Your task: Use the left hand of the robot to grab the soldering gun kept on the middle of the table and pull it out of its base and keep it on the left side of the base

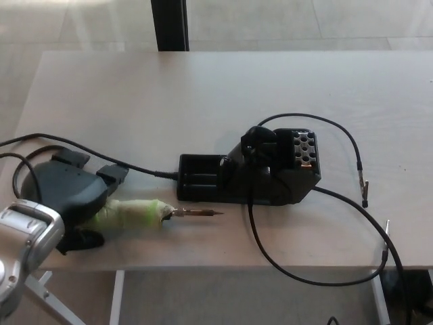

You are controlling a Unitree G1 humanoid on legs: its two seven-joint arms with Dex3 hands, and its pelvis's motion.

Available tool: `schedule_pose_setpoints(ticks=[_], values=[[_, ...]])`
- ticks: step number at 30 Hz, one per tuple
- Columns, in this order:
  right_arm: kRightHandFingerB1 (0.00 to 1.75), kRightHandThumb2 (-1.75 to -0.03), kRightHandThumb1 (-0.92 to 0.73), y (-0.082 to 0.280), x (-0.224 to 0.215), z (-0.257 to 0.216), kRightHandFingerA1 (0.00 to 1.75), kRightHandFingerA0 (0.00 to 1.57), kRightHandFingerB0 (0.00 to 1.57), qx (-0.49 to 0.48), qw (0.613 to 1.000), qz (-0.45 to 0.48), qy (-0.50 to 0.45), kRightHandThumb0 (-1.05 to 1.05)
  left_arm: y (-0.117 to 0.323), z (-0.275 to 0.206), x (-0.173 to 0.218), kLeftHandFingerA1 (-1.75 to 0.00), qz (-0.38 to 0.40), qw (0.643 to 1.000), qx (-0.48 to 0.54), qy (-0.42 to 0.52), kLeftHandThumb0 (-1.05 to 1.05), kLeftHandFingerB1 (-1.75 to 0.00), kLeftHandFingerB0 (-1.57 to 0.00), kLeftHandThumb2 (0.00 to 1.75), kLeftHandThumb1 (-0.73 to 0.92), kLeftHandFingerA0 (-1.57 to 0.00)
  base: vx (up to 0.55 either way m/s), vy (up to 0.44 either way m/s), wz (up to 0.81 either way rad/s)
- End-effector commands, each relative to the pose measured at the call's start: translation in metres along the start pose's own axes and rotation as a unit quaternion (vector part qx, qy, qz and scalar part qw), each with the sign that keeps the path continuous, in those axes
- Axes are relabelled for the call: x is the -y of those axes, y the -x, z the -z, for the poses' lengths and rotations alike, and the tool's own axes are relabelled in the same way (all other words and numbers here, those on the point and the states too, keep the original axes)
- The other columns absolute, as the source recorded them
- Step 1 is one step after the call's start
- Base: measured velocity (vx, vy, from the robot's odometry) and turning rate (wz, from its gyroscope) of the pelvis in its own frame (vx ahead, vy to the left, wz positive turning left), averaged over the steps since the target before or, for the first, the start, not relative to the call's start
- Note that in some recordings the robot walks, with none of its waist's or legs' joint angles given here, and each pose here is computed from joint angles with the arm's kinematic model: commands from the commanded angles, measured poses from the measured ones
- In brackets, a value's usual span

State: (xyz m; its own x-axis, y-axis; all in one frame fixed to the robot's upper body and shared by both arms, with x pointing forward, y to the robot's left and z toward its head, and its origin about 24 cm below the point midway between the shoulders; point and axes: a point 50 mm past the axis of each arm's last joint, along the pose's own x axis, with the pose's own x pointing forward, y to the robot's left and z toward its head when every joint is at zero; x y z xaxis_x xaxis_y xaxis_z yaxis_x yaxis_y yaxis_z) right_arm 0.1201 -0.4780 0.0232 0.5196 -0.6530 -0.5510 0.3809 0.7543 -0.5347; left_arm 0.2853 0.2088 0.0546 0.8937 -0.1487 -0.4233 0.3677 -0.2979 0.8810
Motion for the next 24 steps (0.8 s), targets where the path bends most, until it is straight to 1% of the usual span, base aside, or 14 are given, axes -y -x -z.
schedule_pose_setpoints(ticks=[1, 2, 7, 8, 10, 11, 14, 15, 16, 17, 18, 19, 20, 24], values=[[0.37, -1.18, -0.27, 0.002, 0.010, -0.004, 0.57, 0.64, 0.31, 0.004, 1.000, 0.014, -0.011, -1.05, 0.015, 0.031, -0.027, 0.00, 0.160, 0.982, -0.006, 0.101, -0.68, -0.08, 0.00, 0.62, 0.58, 0.00, 0.00, 0.000, 0.00], [0.37, -1.19, -0.25, 0.002, 0.011, -0.004, 0.57, 0.63, 0.30, 0.004, 1.000, 0.014, -0.011, -1.05, 0.016, 0.033, -0.031, -0.20, 0.171, 0.979, 0.000, 0.106, -0.85, 0.00, 0.00, 0.83, 0.48, 0.00, 0.00, 0.000, 0.00], [0.37, -1.18, -0.25, 0.002, 0.010, -0.004, 0.58, 0.63, 0.30, 0.003, 1.000, 0.013, -0.012, -1.05, 0.025, 0.043, -0.049, -0.16, 0.206, 0.970, 0.026, 0.127, -0.93, 0.00, 0.00, 0.92, 0.53, 0.00, 0.00, 0.000, 0.00], [0.37, -1.17, -0.20, 0.002, 0.010, -0.003, 0.58, 0.63, 0.28, 0.001, 1.000, 0.013, -0.016, -1.05, 0.033, 0.053, -0.064, -0.09, 0.241, 0.942, 0.046, 0.227, -0.89, 0.00, -0.06, 0.88, 0.51, 0.00, 0.00, 0.000, 0.00], [0.36, -1.09, -0.30, 0.002, 0.010, -0.002, 0.59, 0.63, 0.28, -0.001, 1.000, 0.012, -0.013, -1.05, 0.038, 0.057, -0.071, -0.11, 0.260, 0.926, 0.069, 0.265, -0.88, 0.00, -0.05, 0.87, 0.50, 0.00, 0.00, 0.000, 0.00], [0.36, -1.10, -0.29, 0.002, 0.010, -0.002, 0.59, 0.63, 0.28, 0.000, 1.000, 0.012, -0.016, -1.05, 0.053, 0.072, -0.086, -0.50, 0.263, 0.879, 0.131, 0.374, -0.71, -0.28, 0.00, 0.83, 0.42, -0.05, 0.00, 0.000, 0.00], [0.36, -1.16, -0.25, 0.002, 0.011, -0.001, 0.58, 0.62, 0.29, -0.001, 1.000, 0.011, -0.018, -1.05, 0.064, 0.083, -0.095, -0.55, 0.253, 0.856, 0.166, 0.419, -0.69, -0.43, -0.12, 0.84, 0.48, -0.28, 0.00, 0.000, 0.00], [0.36, -1.15, -0.25, 0.002, 0.011, -0.001, 0.57, 0.61, 0.29, -0.001, 1.000, 0.011, -0.019, -1.05, 0.068, 0.086, -0.098, -0.49, 0.247, 0.852, 0.174, 0.427, -0.69, -0.33, -0.26, 0.59, 0.63, -0.44, 0.00, 0.000, 0.00], [0.36, -1.17, -0.20, 0.002, 0.010, -0.001, 0.59, 0.62, 0.28, -0.004, 1.000, 0.013, -0.017, -1.05, 0.079, 0.096, -0.107, -0.67, 0.236, 0.840, 0.197, 0.446, -0.79, -0.50, -0.31, 0.91, 0.53, -0.58, 0.00, 0.000, 0.00], [0.36, -1.10, -0.29, 0.002, 0.010, 0.000, 0.59, 0.62, 0.29, -0.005, 1.000, 0.014, -0.015, -1.05, 0.088, 0.102, -0.112, -0.72, 0.225, 0.832, 0.215, 0.460, -0.71, -0.42, -0.37, 0.60, 0.66, -0.67, 0.00, 0.000, 0.00], [0.36, -1.16, -0.24, 0.002, 0.010, 0.001, 0.59, 0.62, 0.30, -0.004, 1.000, 0.014, -0.015, -1.05, 0.094, 0.106, -0.116, -0.87, 0.216, 0.825, 0.229, 0.470, -0.71, -0.45, -0.40, 0.60, 0.66, -0.68, 0.00, 0.000, 0.00], [0.36, -1.16, -0.24, 0.002, 0.010, 0.001, 0.59, 0.62, 0.30, -0.003, 1.000, 0.014, -0.015, -1.05, 0.096, 0.108, -0.117, -0.87, 0.214, 0.822, 0.233, 0.473, -0.71, -0.45, -0.40, 0.60, 0.66, -0.68, 0.00, 0.000, 0.00], [0.36, -1.11, -0.29, 0.003, 0.010, 0.001, 0.61, 0.63, 0.28, -0.004, 1.000, 0.014, -0.014, -1.05, 0.105, 0.114, -0.120, -1.09, 0.208, 0.806, 0.241, 0.499, -0.68, -0.50, -0.38, 0.60, 0.63, -0.68, 0.00, 0.000, 0.00], [0.36, -1.10, -0.29, 0.003, 0.010, 0.002, 0.60, 0.63, 0.28, -0.004, 1.000, 0.013, -0.016, -1.05, 0.131, 0.132, -0.128, -1.28, 0.167, 0.793, 0.246, 0.532, -0.74, -0.54, -0.42, 0.60, 0.62, -0.64, 0.00, 0.000, 0.00]])
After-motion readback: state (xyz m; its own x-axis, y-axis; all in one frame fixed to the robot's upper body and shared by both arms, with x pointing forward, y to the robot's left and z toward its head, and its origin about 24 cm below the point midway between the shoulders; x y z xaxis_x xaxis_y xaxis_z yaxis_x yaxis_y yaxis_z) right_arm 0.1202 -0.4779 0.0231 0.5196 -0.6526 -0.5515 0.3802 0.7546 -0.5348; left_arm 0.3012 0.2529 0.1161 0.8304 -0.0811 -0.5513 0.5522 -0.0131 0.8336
